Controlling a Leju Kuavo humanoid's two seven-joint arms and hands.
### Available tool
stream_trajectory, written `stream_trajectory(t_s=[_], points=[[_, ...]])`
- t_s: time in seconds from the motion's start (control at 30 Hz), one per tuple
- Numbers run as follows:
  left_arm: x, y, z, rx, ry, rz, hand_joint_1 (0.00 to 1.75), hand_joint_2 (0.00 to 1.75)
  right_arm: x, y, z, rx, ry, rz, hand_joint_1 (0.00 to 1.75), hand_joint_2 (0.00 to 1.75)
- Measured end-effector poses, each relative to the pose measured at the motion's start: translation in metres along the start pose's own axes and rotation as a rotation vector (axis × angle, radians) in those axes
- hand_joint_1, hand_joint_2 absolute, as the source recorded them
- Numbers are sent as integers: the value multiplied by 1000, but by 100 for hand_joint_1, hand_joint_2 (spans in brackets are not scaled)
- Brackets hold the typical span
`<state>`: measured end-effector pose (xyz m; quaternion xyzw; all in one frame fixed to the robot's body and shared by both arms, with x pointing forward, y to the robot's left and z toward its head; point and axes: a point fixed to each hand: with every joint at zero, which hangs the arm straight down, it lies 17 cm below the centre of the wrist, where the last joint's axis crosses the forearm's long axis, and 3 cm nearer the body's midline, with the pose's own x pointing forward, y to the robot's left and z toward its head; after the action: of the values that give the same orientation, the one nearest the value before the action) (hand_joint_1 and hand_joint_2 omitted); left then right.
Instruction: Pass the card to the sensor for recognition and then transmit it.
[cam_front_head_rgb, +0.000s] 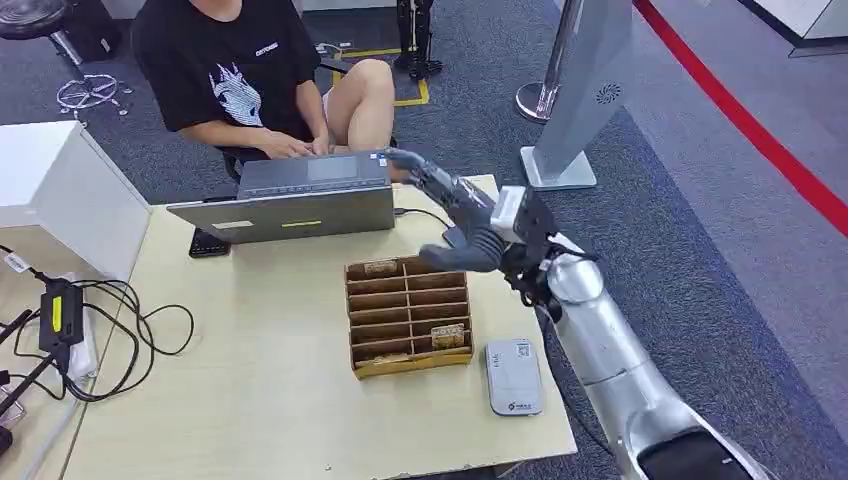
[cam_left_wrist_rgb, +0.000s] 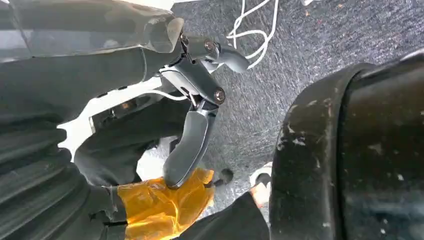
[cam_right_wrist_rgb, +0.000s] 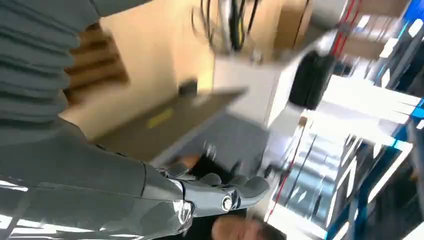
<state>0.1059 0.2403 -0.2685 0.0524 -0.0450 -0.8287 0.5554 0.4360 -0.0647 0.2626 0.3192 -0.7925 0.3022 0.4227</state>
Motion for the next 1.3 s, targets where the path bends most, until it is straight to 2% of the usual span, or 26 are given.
stream_trajectory(t_s=[0.13,0.23,0.33,0.53,0.57,0.7,0.9,1.1,1.3], points=[[0,-2,0,-3,0,8,0,175,-2,23,37,33,-8,-42,0,175],[-1,-2,0,-4,3,11,0,175,-4,33,52,47,-1,35,0,175],[-1,-3,0,-3,3,18,0,175,-21,46,62,40,39,258,0,175],[0,-1,0,0,6,-2,0,175,-56,101,74,80,67,749,0,175],[-1,-1,0,0,7,-6,0,175,-58,111,75,83,59,778,0,175],[-1,1,0,1,8,-19,0,175,-75,146,82,109,69,822,0,175],[1,2,0,3,6,-27,0,175,-93,174,91,149,88,853,0,175],[1,3,0,3,6,-28,0,175,-102,186,96,178,102,841,0,175],[1,5,1,4,7,-46,0,175,-112,189,100,177,123,923,0,175]])
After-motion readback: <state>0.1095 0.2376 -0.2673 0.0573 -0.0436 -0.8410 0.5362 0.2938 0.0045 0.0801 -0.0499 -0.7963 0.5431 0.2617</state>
